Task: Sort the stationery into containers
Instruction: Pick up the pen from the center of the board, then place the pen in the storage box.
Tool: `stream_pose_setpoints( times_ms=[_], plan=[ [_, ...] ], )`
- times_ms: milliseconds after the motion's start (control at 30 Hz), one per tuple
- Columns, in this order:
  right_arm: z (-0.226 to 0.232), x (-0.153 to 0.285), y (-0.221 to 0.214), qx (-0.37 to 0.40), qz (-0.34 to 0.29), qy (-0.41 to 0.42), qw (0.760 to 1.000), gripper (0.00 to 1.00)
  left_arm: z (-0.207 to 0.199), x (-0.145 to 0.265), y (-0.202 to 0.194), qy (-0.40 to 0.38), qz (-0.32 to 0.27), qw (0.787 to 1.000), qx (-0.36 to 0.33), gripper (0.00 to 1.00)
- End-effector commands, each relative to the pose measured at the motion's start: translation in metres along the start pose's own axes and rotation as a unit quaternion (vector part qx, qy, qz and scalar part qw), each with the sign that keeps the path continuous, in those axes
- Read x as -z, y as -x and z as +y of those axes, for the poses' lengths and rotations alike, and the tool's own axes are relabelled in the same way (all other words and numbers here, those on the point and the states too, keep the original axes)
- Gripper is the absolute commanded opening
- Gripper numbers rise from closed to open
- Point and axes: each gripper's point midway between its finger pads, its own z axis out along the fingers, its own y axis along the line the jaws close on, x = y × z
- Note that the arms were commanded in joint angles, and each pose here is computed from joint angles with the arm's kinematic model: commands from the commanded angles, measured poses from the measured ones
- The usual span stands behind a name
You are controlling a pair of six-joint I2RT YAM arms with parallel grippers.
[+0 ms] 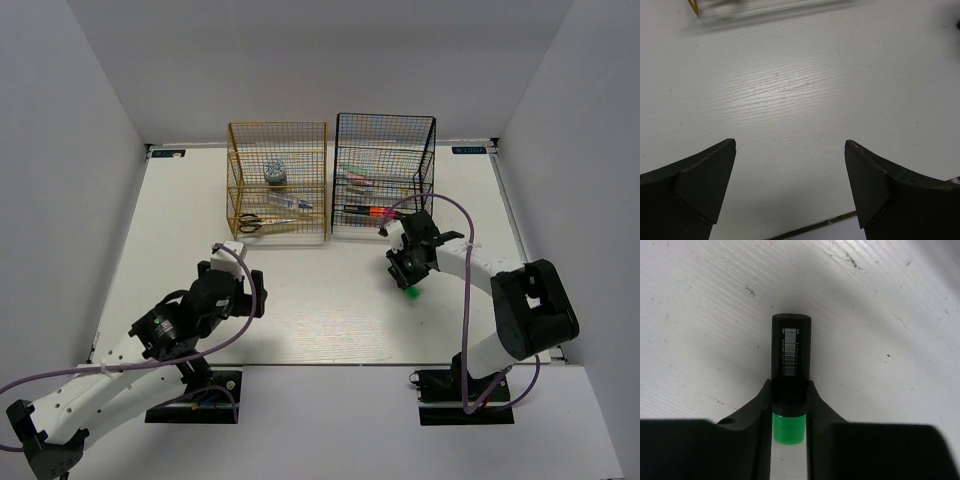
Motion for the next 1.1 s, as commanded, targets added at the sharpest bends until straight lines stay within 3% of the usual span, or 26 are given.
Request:
stream_pose_setpoints(
  times_ms=[0,67,233,400,567,767,800,900,1067],
  plan=[
    [0.011,-0.011,-0.032,-0.003,0.048,0.016,0.999,0.12,0.003,0.0,0.002,0.004,-0.01,1.0,0.001,1.0],
    [0.014,-0.009,-0.032,0.001,0.05,0.021,0.999,0.0,0.002,0.0,0.003,0.002,-0.011,1.0,0.003,1.0],
    [0.044,0.012,-0.027,0.065,0.017,0.107,0.992,0.0,0.004,0.001,0.0,0.003,-0.01,1.0,0.003,1.0],
    [0.06,0.059,0.021,0.145,-0.084,0.146,0.975,0.0,0.003,0.001,0.002,0.003,-0.011,1.0,0.003,1.0],
    [0.049,0.096,0.072,0.175,-0.142,0.117,0.967,0.0,0.002,0.0,0.0,0.002,-0.006,1.0,0.004,1.0],
    [0.007,0.119,0.142,0.211,-0.189,0.007,0.959,0.0,0.002,0.0,0.0,0.002,-0.004,1.0,0.003,1.0],
    [-0.007,0.135,0.164,0.236,-0.206,-0.032,0.949,0.0,0.001,-0.001,0.0,0.002,-0.004,1.0,0.004,1.0],
    [-0.022,0.129,0.183,0.286,-0.198,-0.06,0.936,0.0,0.001,0.0,0.0,0.002,-0.002,1.0,0.003,1.0],
    [-0.039,0.121,0.208,0.408,-0.211,-0.124,0.879,0.0,0.003,0.0,-0.001,0.005,-0.003,1.0,0.004,1.0]
  ],
)
